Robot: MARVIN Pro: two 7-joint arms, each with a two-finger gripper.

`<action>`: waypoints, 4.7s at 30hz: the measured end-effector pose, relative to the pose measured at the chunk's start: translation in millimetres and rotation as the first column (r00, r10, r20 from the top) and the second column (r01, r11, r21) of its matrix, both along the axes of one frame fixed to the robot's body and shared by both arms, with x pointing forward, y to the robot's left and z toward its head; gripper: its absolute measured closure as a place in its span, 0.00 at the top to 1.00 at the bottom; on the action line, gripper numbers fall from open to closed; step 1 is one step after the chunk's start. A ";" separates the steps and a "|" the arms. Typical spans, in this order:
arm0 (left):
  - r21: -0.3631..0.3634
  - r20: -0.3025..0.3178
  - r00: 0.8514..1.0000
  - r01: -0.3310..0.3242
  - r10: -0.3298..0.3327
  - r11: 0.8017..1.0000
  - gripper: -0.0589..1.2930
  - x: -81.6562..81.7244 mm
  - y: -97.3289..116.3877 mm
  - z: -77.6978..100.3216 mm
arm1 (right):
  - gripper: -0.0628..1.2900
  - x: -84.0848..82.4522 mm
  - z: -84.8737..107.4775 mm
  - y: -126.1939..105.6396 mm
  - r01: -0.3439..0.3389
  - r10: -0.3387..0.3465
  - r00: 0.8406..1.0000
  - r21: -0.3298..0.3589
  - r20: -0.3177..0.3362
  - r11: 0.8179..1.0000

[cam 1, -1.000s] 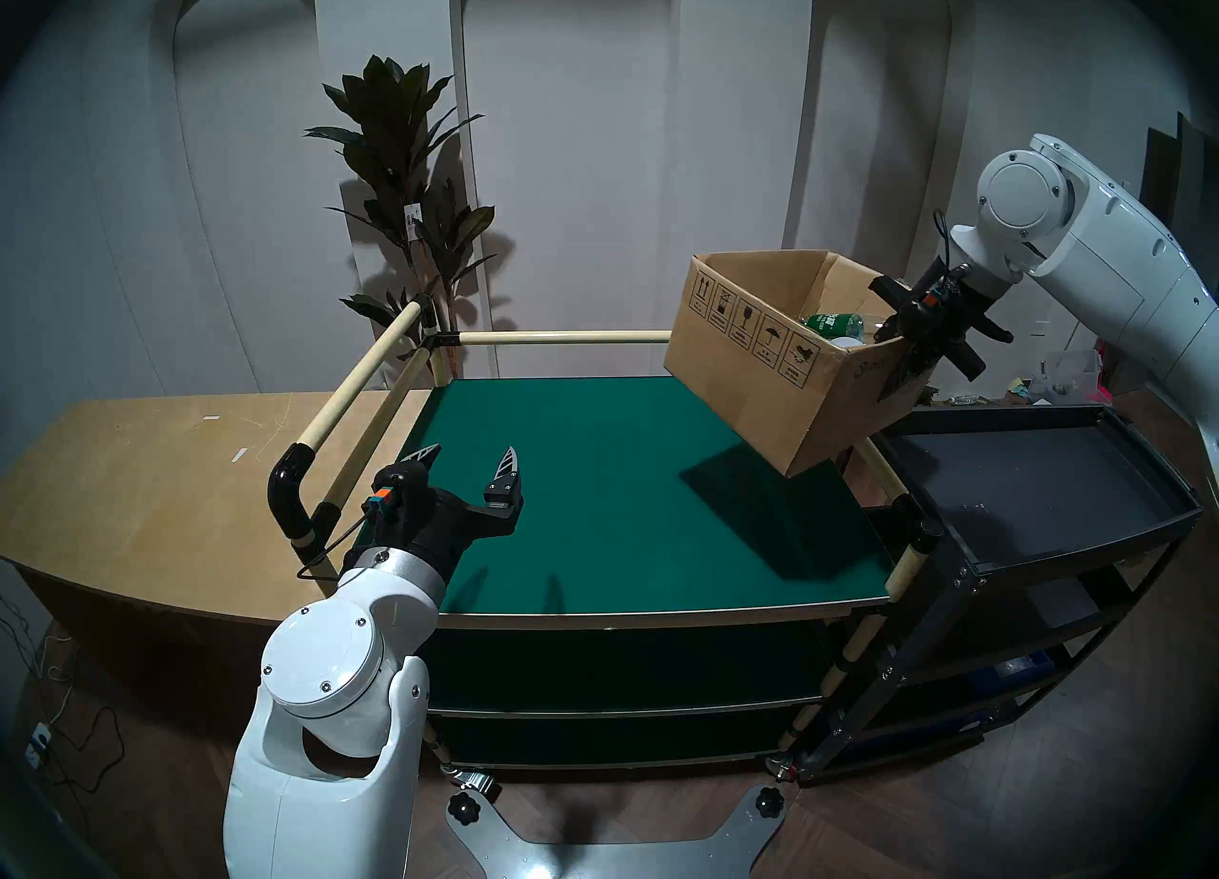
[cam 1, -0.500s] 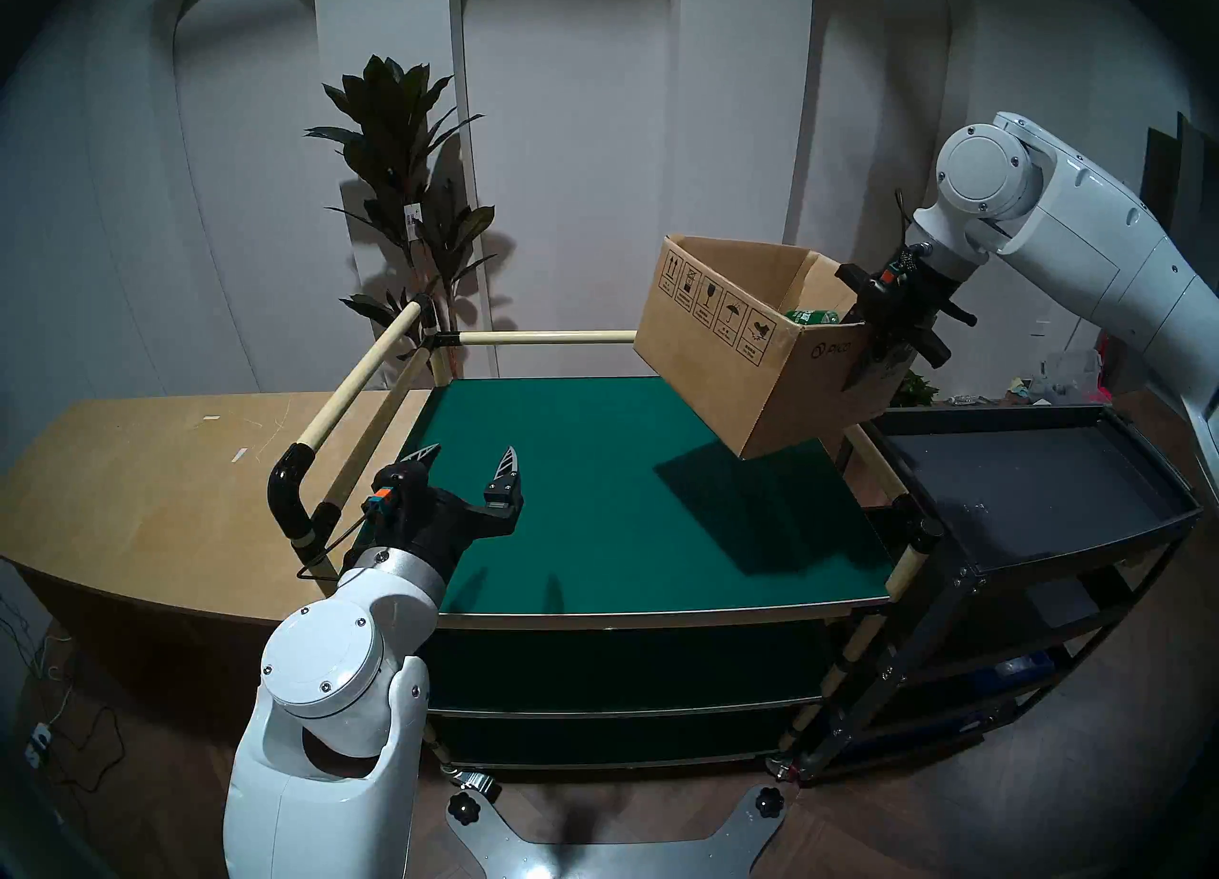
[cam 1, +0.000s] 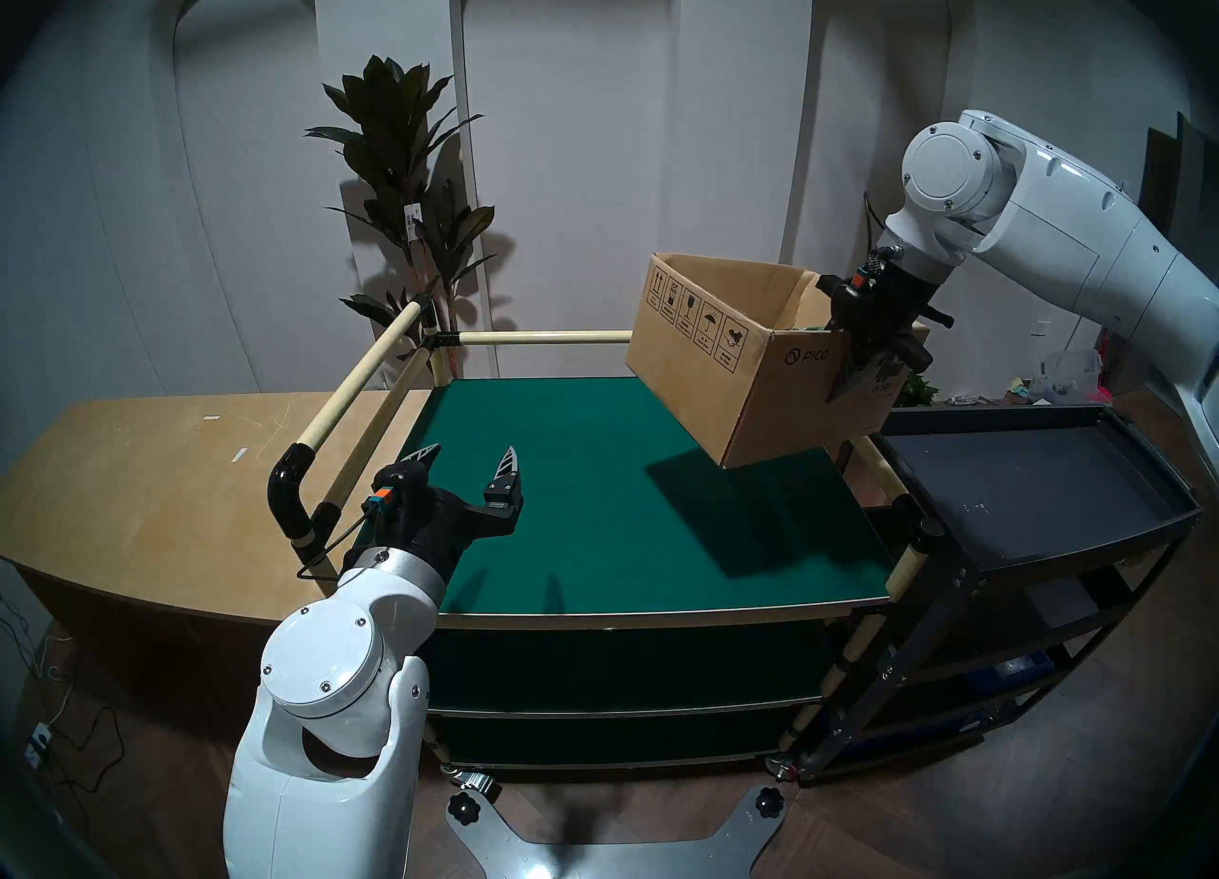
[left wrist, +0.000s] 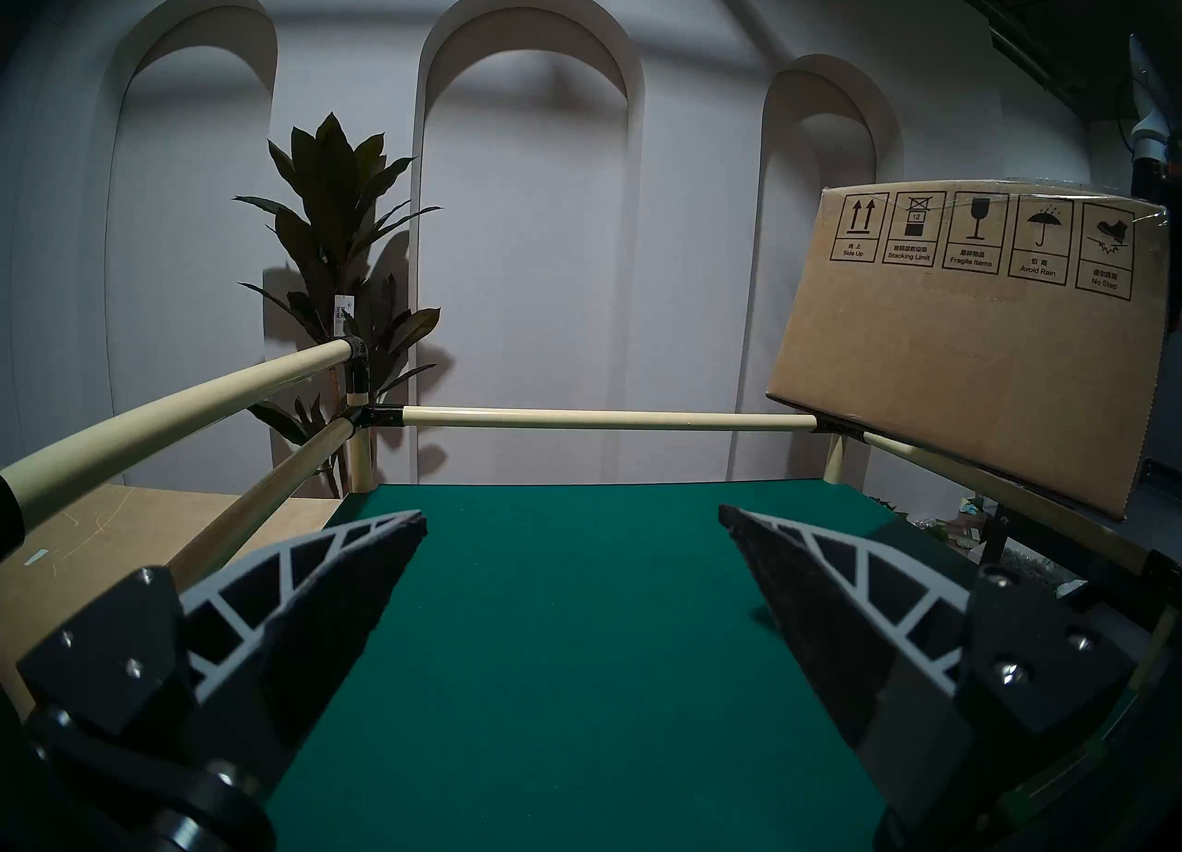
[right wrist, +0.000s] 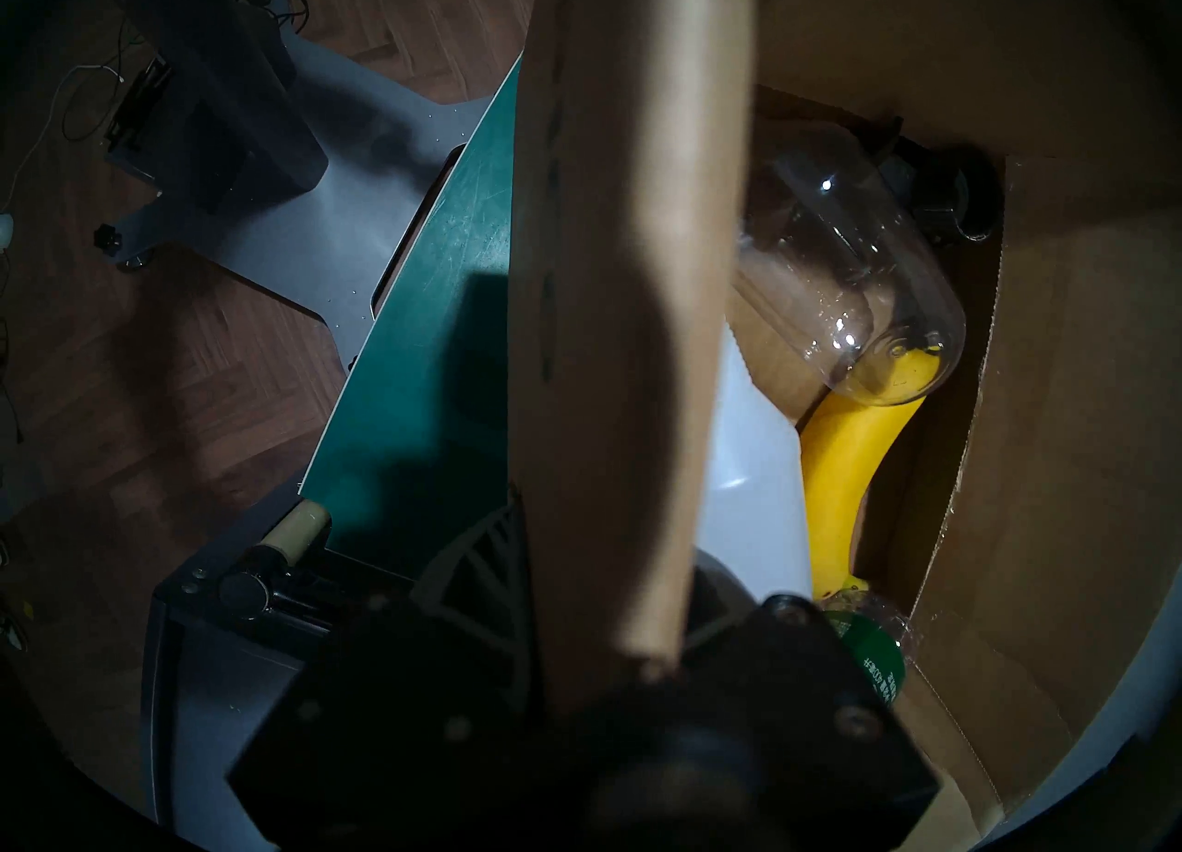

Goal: Put the storage box onto the shelf

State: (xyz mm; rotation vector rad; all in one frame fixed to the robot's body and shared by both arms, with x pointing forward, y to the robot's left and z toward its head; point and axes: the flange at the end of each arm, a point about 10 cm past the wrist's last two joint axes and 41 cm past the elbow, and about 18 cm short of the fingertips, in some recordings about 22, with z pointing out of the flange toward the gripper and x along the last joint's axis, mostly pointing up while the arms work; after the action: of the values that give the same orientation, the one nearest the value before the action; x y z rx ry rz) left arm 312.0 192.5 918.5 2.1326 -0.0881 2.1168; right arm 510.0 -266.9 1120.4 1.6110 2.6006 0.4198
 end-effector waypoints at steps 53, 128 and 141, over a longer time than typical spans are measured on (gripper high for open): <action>0.000 0.002 1.000 0.000 0.000 1.000 0.97 -0.3 0.0 0.7 | 0.19 49.4 -32.4 109.2 0.230 -0.250 0.962 -0.168 -0.112 0.959; 0.000 0.003 1.000 0.002 -0.002 1.000 0.97 -0.5 -0.1 1.2 | 0.17 31.2 -137.0 113.2 0.284 -0.344 0.896 -0.231 -0.281 0.930; 0.000 0.003 1.000 0.002 -0.002 1.000 0.97 -0.6 -0.1 1.3 | 0.17 24.4 -144.3 111.0 0.312 -0.367 0.889 -0.224 -0.275 0.923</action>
State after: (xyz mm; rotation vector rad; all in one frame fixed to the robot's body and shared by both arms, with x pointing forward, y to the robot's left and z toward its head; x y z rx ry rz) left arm 311.4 192.3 919.8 2.1288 -0.0899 2.1189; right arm 534.4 -155.8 976.1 2.1619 2.3807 -0.0926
